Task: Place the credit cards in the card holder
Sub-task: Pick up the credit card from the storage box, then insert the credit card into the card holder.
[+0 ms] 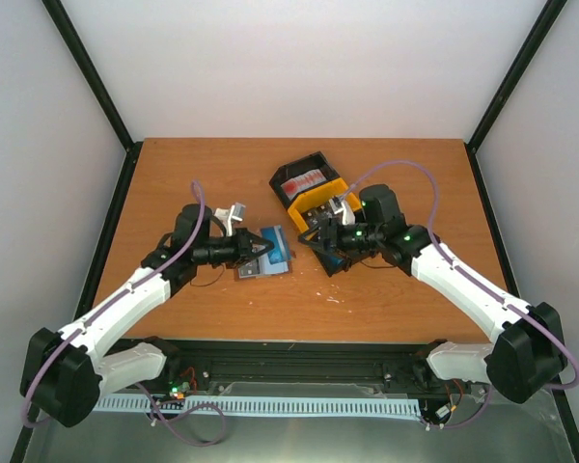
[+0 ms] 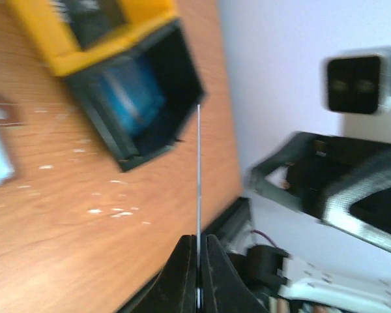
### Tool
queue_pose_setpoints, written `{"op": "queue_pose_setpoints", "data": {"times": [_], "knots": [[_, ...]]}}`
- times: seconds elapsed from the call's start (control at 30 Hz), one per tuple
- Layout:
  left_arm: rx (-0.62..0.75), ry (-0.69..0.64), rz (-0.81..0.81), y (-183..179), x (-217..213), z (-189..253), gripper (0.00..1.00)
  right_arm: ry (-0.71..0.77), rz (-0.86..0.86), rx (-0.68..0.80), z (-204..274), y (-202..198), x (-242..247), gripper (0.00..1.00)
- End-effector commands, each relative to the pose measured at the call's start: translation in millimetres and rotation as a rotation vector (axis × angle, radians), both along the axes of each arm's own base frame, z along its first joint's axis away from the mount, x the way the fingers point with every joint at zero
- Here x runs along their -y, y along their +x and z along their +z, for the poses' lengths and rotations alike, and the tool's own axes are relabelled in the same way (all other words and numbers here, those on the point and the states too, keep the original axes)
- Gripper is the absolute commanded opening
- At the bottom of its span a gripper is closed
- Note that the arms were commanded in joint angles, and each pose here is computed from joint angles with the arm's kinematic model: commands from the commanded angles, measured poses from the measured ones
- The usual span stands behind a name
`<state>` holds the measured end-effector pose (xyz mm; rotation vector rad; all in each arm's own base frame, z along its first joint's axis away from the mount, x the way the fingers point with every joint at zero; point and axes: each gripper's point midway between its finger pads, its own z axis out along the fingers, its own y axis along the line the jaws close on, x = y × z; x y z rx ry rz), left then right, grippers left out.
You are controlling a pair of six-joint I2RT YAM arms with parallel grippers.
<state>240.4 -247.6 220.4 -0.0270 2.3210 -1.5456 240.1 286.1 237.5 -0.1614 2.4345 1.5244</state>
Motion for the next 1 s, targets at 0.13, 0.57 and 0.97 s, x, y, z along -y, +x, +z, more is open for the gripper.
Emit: {"op": "queue_pose_setpoints", "data": {"times": [0.13, 0.57, 0.97], "knots": [[-0.026, 0.351, 0.151, 13.4, -48.4, -91.4, 0.01, -0.397, -0.018, 0.039, -84.6, 5.3, -6.7, 0.52], [-0.108, 0.363, 0.125, 45.6, -70.7, -136.2, 0.00, -0.808, 0.022, 0.112, -170.2, 42.8, -42.8, 0.42], [-0.098, 0.275, 0.061, 57.0, -67.6, -152.3, 0.01, -0.895, 0.112, 0.092, -203.9, 41.9, -46.0, 0.42]]}}
